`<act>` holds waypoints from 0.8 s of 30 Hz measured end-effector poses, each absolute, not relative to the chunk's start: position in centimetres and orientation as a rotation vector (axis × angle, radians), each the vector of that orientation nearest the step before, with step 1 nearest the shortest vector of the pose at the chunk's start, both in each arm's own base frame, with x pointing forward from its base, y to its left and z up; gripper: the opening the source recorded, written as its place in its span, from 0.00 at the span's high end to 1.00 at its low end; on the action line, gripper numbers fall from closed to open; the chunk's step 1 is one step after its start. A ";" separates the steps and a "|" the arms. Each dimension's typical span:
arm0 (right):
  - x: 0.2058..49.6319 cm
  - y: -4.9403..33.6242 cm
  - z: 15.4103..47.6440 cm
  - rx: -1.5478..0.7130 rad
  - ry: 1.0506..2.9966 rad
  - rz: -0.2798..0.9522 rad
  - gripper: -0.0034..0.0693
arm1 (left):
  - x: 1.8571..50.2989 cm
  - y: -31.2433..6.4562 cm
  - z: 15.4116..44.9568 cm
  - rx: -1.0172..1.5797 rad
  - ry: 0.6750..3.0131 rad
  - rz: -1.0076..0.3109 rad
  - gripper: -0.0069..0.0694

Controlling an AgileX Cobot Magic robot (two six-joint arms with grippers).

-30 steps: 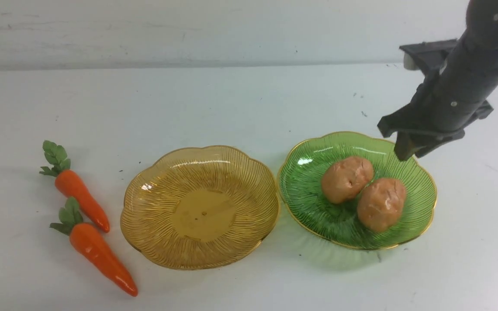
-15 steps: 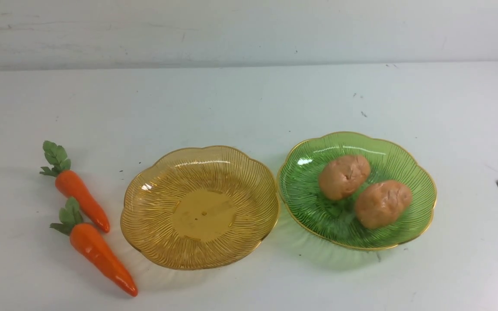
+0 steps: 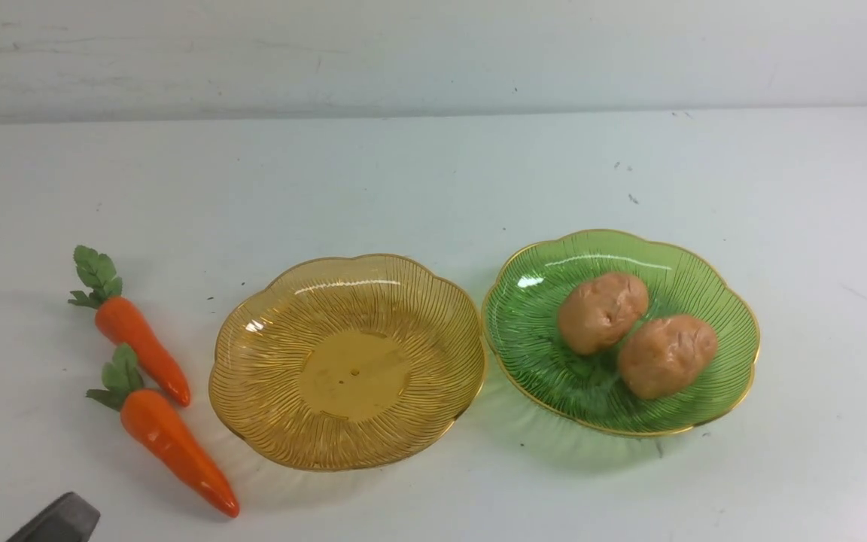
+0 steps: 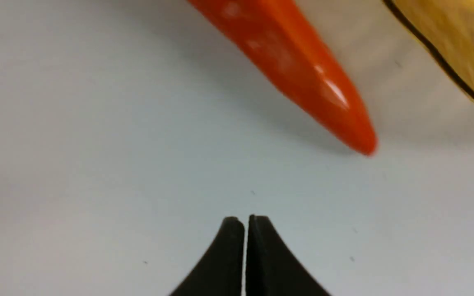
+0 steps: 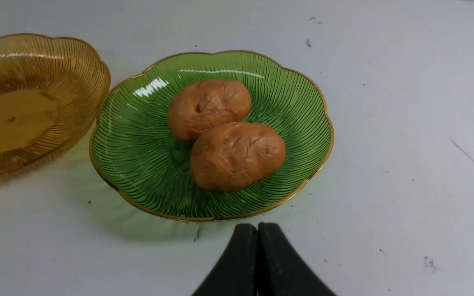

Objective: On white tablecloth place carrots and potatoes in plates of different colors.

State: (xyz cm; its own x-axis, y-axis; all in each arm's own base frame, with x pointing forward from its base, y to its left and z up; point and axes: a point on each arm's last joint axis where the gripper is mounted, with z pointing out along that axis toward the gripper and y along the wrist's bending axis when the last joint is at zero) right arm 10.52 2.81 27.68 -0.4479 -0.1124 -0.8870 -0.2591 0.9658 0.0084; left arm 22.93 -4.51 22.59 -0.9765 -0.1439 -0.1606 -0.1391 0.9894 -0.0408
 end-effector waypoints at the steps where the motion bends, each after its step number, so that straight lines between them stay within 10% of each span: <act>1: 10.5 2.8 27.7 -0.264 2.042 0.171 0.97 | 23.6 -4.3 22.7 -0.261 2.974 0.006 0.91; 10: 10.5 2.8 27.6 -0.263 2.046 0.174 0.97 | 25.4 -4.9 22.5 -0.502 2.865 -0.088 0.81; 24: 10.5 2.8 27.6 -0.267 2.047 0.172 0.97 | 27.4 -4.9 19.7 -0.550 2.853 -0.024 0.32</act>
